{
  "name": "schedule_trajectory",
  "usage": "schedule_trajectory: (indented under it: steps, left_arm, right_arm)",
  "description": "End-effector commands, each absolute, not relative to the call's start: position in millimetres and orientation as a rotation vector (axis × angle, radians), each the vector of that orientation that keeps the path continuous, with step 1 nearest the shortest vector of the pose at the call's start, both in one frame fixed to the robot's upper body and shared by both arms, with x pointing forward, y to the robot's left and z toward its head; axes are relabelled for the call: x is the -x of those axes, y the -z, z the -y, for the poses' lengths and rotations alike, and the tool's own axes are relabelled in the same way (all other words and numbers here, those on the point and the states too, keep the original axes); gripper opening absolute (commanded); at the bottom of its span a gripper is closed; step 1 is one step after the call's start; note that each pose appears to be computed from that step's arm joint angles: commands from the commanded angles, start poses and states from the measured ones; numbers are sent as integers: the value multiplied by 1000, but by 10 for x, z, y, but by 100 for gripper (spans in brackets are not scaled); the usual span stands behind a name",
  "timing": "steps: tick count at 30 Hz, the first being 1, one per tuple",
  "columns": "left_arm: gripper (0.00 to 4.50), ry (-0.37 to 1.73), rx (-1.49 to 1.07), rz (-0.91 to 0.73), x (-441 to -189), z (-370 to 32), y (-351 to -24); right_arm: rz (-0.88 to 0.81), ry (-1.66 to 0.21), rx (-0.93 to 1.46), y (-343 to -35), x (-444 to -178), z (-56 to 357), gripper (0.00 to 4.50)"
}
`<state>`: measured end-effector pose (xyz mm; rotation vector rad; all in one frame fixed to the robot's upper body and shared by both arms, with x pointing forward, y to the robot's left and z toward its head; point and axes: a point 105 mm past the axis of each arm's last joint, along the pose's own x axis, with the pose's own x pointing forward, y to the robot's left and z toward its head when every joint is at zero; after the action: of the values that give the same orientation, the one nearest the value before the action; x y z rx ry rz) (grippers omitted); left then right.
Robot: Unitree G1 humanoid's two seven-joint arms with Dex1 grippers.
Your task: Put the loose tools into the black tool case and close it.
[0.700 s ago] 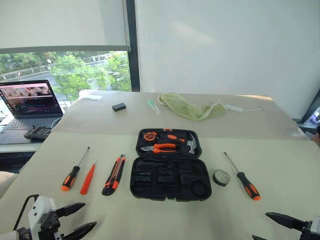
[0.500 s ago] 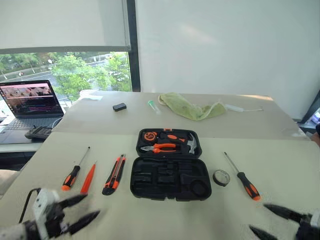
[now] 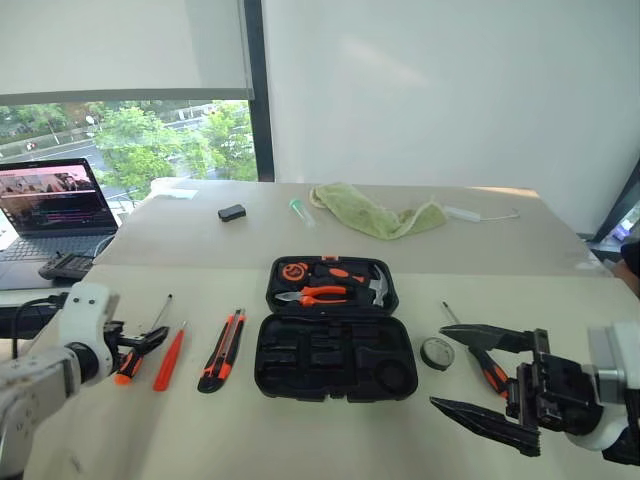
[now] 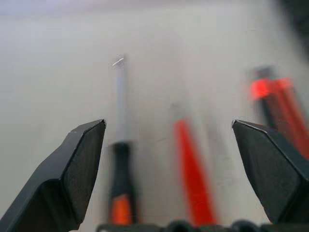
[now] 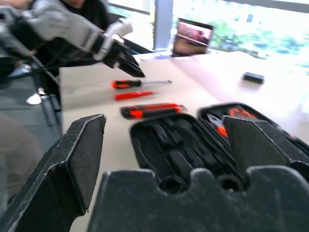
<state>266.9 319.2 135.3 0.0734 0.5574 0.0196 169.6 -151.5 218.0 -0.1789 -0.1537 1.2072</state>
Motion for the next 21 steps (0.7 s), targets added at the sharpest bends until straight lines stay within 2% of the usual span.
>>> schedule_trajectory:
  steps: [1, 4, 7, 12, 14, 15, 18, 21]
  left_arm:
    - [450, -78, -64, -683, -2626, -3302, -1283]
    - [450, -53, -85, -748, -2614, -3286, -1216]
    - [378, -15, -70, -820, -2573, -3243, -1077]
    - [191, -12, -99, -727, -2670, -3273, -1123]
    - [107, 14, -144, -588, -2795, -3284, -1297]
    - [83, 76, -194, -488, -2870, -3220, -1449]
    - [84, 342, -80, -308, -2986, -2875, -1910]
    - [84, 697, -190, -269, -2982, -2354, -2179]
  right_arm:
    - [170, -1253, 185, -2267, -1665, 1471, 449]
    - [167, -1256, 202, -2283, -1668, 1474, 449]
    - [164, -1249, 208, -2275, -1668, 1472, 450]
    - [165, -1223, 206, -2261, -1667, 1472, 450]
    - [167, -1198, 208, -2251, -1686, 1478, 450]
    - [165, -1177, 211, -2242, -1703, 1487, 450]
    - [154, -1127, 193, -2216, -1717, 1514, 450]
    - [158, -1084, 187, -2187, -1700, 1565, 450]
